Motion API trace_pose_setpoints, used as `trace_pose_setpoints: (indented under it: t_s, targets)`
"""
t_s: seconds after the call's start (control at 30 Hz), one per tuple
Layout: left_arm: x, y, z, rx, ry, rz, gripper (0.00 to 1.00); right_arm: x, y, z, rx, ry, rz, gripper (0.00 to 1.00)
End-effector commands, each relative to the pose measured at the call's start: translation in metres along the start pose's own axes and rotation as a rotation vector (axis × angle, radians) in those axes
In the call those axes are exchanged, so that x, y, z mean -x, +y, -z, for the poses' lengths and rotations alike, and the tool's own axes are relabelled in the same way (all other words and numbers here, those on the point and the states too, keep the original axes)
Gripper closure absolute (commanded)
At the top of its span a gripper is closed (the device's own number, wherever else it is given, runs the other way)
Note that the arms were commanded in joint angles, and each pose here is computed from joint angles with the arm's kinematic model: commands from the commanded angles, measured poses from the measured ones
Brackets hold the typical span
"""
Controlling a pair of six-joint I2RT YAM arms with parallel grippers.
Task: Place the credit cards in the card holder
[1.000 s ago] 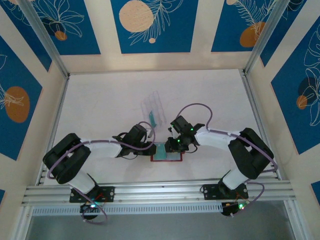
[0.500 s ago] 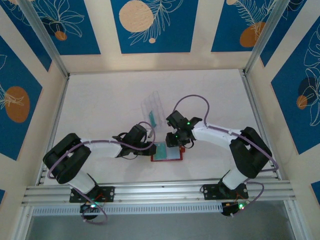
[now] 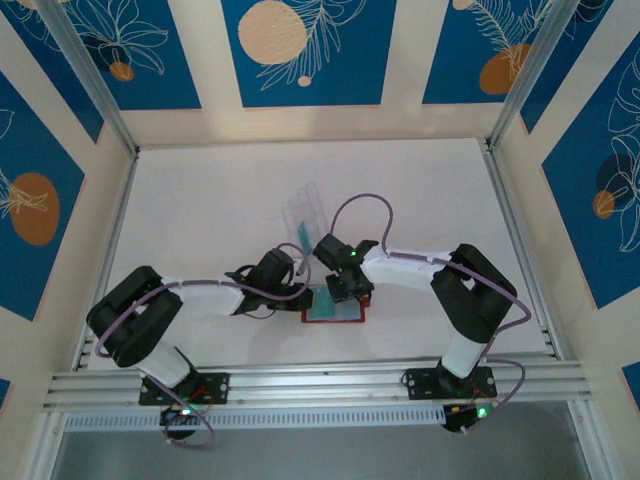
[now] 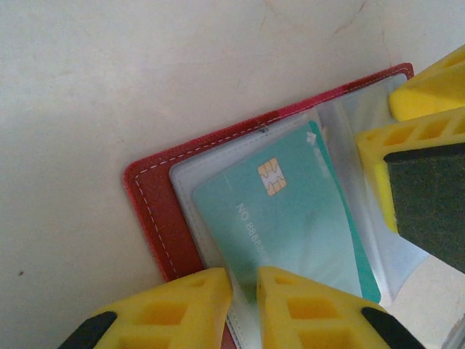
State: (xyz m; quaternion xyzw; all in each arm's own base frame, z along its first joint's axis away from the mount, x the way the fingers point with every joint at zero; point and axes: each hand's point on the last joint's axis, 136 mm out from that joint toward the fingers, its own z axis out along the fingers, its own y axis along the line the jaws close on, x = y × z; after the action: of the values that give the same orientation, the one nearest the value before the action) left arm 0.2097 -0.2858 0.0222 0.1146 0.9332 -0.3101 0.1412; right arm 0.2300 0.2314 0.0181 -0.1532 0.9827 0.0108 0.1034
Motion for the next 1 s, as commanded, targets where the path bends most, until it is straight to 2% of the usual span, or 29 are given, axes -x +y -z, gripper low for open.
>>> trace_pose_setpoints:
  t_s: [0.0,0.4,0.43,0.57,0.73,0.97]
  targets:
    - [-0.057,0.042,-0.007,0.152,0.185,0.051,0.8,-0.025,0.001,-0.023,-0.012,0.102,-0.032,0.65]
    - [-0.063,0.05,-0.01,0.168,0.197,0.055,0.8,-0.006,0.007,0.002,0.016,0.033,-0.033,0.99]
    - [-0.063,0.049,-0.01,0.165,0.195,0.055,0.8,-0.003,0.007,0.005,0.008,0.024,-0.028,1.0]
    - [-0.06,0.044,-0.007,0.158,0.174,0.059,0.8,0.01,0.012,0.019,-0.025,-0.033,-0.01,1.0]
    - [-0.059,0.038,-0.008,0.155,0.166,0.056,0.8,0.017,0.032,0.023,-0.005,-0.023,0.012,1.0]
    - [-0.06,0.033,-0.012,0.138,0.157,0.068,0.8,0.02,0.055,0.023,0.054,0.001,0.003,0.79]
